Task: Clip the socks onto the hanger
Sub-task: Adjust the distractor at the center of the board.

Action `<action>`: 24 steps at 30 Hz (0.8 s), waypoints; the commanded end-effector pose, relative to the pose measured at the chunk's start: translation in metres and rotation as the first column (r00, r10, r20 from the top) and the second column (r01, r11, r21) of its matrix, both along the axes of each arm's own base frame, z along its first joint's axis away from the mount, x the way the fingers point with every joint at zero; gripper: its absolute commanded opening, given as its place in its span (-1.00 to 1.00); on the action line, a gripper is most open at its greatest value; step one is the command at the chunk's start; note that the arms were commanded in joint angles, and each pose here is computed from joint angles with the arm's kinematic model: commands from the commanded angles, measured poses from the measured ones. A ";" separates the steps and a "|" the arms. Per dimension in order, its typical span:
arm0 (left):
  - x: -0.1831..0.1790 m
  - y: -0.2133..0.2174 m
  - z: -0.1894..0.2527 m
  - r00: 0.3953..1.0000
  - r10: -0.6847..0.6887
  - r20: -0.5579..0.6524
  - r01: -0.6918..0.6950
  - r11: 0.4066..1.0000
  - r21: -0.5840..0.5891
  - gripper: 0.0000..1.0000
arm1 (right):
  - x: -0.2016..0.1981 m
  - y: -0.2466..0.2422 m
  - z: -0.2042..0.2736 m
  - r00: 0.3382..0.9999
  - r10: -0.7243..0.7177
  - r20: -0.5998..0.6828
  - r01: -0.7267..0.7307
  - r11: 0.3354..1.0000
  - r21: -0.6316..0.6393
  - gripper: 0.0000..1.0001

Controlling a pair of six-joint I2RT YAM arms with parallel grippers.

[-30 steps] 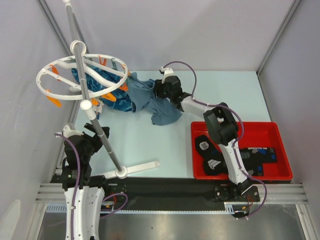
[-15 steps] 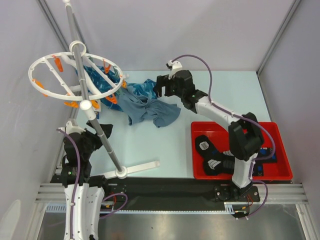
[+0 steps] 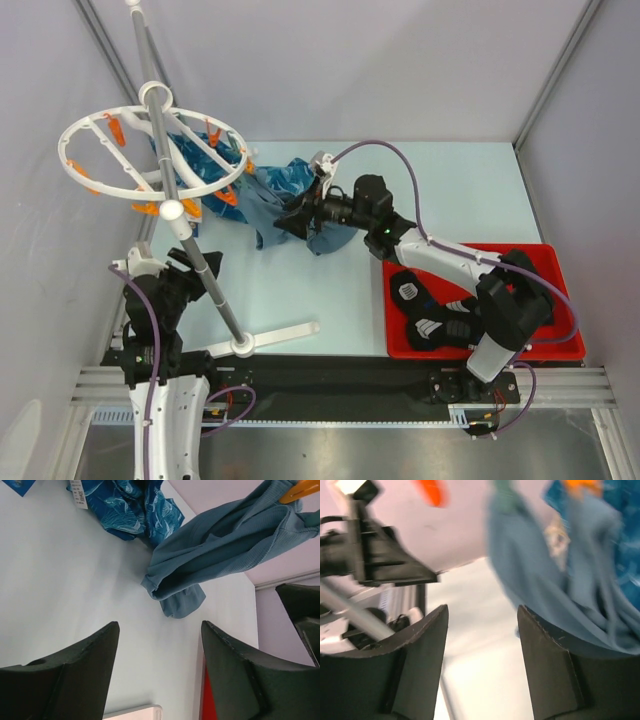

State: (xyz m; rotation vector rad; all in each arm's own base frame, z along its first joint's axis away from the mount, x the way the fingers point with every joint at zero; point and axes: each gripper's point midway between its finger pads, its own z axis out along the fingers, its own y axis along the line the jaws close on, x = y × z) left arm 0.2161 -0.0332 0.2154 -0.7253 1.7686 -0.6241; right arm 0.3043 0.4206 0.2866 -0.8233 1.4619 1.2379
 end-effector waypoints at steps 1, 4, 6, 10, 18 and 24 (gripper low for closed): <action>-0.001 -0.008 0.021 0.995 -0.059 0.079 0.058 0.998 0.020 0.43 | -0.028 0.012 0.064 0.975 0.085 0.207 -0.120 0.979 0.162 0.24; -0.004 -0.017 0.037 0.983 -0.119 0.138 0.113 0.992 0.048 0.39 | -0.032 0.017 0.079 0.967 0.083 0.239 -0.136 0.967 0.214 0.16; -0.006 -0.018 0.054 0.976 -0.129 0.178 0.118 0.991 0.068 0.33 | -0.036 0.022 0.090 0.957 0.100 0.271 -0.168 0.956 0.241 0.00; -0.012 -0.023 0.089 0.953 -0.154 0.262 0.138 0.987 0.079 0.31 | -0.038 0.034 0.093 0.944 0.134 0.300 -0.214 0.944 0.251 0.00; -0.023 -0.036 0.114 0.932 -0.199 0.303 0.194 0.980 0.047 0.26 | -0.040 0.053 0.092 0.930 0.193 0.313 -0.277 0.927 0.253 0.18; -0.023 -0.041 0.112 0.926 -0.222 0.306 0.223 0.974 0.032 0.25 | -0.041 0.061 0.092 0.926 0.211 0.312 -0.298 0.917 0.265 0.24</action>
